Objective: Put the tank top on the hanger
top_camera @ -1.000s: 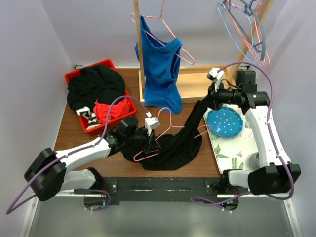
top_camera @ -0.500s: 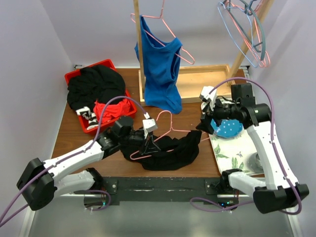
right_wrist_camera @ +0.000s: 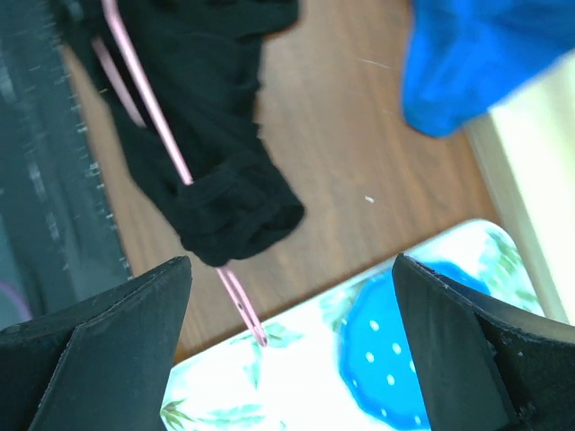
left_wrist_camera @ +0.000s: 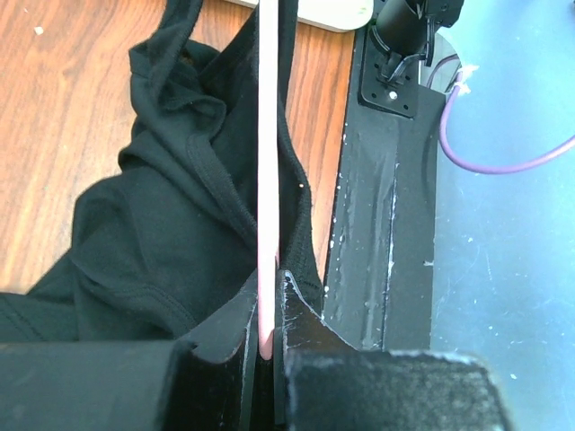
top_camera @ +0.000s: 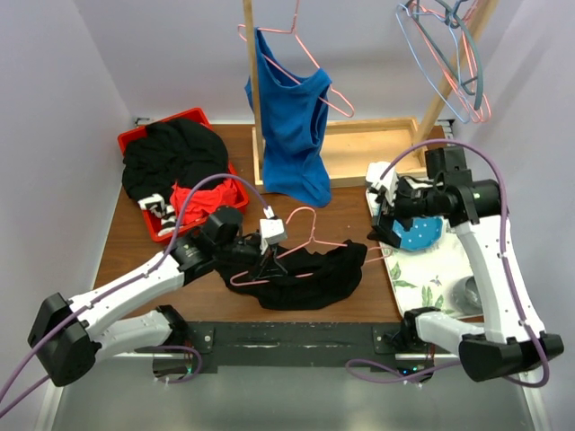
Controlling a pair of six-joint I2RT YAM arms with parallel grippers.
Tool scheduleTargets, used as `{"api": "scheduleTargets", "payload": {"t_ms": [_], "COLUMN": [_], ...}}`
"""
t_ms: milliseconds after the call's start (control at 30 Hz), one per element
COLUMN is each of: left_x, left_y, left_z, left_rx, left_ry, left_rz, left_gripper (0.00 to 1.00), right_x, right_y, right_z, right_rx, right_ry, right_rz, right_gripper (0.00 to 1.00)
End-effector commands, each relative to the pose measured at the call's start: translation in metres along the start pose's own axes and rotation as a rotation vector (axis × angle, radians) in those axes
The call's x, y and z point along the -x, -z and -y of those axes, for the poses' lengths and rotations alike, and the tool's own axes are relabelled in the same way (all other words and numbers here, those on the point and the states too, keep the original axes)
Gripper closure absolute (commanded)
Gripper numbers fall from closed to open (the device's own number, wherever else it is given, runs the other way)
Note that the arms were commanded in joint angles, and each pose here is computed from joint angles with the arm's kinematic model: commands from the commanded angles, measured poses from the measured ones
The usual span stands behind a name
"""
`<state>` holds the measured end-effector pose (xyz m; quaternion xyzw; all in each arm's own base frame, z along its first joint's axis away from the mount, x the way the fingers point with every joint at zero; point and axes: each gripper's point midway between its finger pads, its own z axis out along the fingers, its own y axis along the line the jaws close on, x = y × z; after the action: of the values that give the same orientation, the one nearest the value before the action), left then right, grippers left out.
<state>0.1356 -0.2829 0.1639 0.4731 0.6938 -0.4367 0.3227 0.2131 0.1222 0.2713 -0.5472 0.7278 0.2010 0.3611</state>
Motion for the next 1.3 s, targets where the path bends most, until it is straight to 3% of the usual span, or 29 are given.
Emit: {"api": "scheduleTargets", "payload": {"t_ms": [0, 300, 433, 500, 567, 600, 667, 700, 800, 833, 867, 900, 933, 1000, 1033, 1133, 1267], "left_x": [0.031, 0.05, 0.055, 0.055, 0.058, 0.06, 0.064, 0.066, 0.072, 0.072, 0.074, 0.076, 0.077, 0.082, 0.084, 0.086, 0.083], "left_y": [0.009, 0.018, 0.019, 0.018, 0.017, 0.017, 0.019, 0.02, 0.025, 0.027, 0.03, 0.037, 0.041, 0.056, 0.062, 0.086, 0.111], "left_z": [0.006, 0.006, 0.002, 0.001, 0.0, 0.0, -0.002, -0.004, -0.015, -0.019, -0.023, -0.032, -0.036, -0.047, -0.05, -0.062, -0.072], "left_rx": [-0.01, 0.017, 0.044, 0.045, 0.045, 0.051, 0.063, 0.081, 0.164, 0.195, 0.227, 0.296, 0.333, 0.44, 0.478, 0.618, 0.75], "left_ry": [-0.109, -0.174, -0.186, -0.187, -0.19, -0.19, -0.199, -0.203, -0.198, -0.193, -0.191, -0.19, -0.186, -0.188, -0.192, -0.205, -0.21], "left_rz": [0.064, 0.089, 0.098, 0.101, 0.11, 0.115, 0.129, 0.137, 0.166, 0.174, 0.183, 0.195, 0.2, 0.228, 0.24, 0.266, 0.289], "left_gripper": [1.0, 1.0, 1.0, 1.0, 1.0, 1.0, 1.0, 1.0, 1.0, 0.97, 0.88, 0.73, 0.47, 0.31, 0.19, 0.06, 0.02], "right_x": [-0.022, -0.038, -0.043, -0.042, -0.044, -0.043, -0.042, -0.041, -0.039, -0.037, -0.039, -0.039, -0.038, -0.044, -0.047, -0.06, -0.067], "right_y": [-0.018, -0.035, -0.038, -0.039, -0.043, -0.042, -0.042, -0.041, -0.042, -0.039, -0.038, -0.035, -0.028, -0.017, -0.013, 0.001, 0.02], "right_z": [-0.052, -0.071, -0.091, -0.096, -0.098, -0.098, -0.097, -0.096, -0.08, -0.076, -0.061, -0.055, -0.051, -0.033, -0.029, -0.017, -0.002], "right_rx": [0.308, 0.443, 0.519, 0.519, 0.519, 0.517, 0.515, 0.513, 0.424, 0.375, 0.299, 0.259, 0.213, 0.114, 0.082, -0.023, -0.169], "right_ry": [-0.057, -0.108, -0.114, -0.096, -0.109, -0.107, -0.117, -0.116, -0.14, -0.179, -0.178, -0.196, -0.219, -0.27, -0.284, -0.349, -0.399], "right_rz": [-0.005, 0.0, 0.013, 0.027, 0.029, 0.03, 0.025, 0.023, -0.006, -0.019, -0.024, -0.015, 0.002, 0.023, 0.016, -0.019, -0.028], "right_gripper": [0.02, 0.09, 0.24, 0.27, 0.42, 0.64, 0.91, 1.0, 1.0, 1.0, 1.0, 1.0, 1.0, 1.0, 1.0, 1.0, 1.0]}}
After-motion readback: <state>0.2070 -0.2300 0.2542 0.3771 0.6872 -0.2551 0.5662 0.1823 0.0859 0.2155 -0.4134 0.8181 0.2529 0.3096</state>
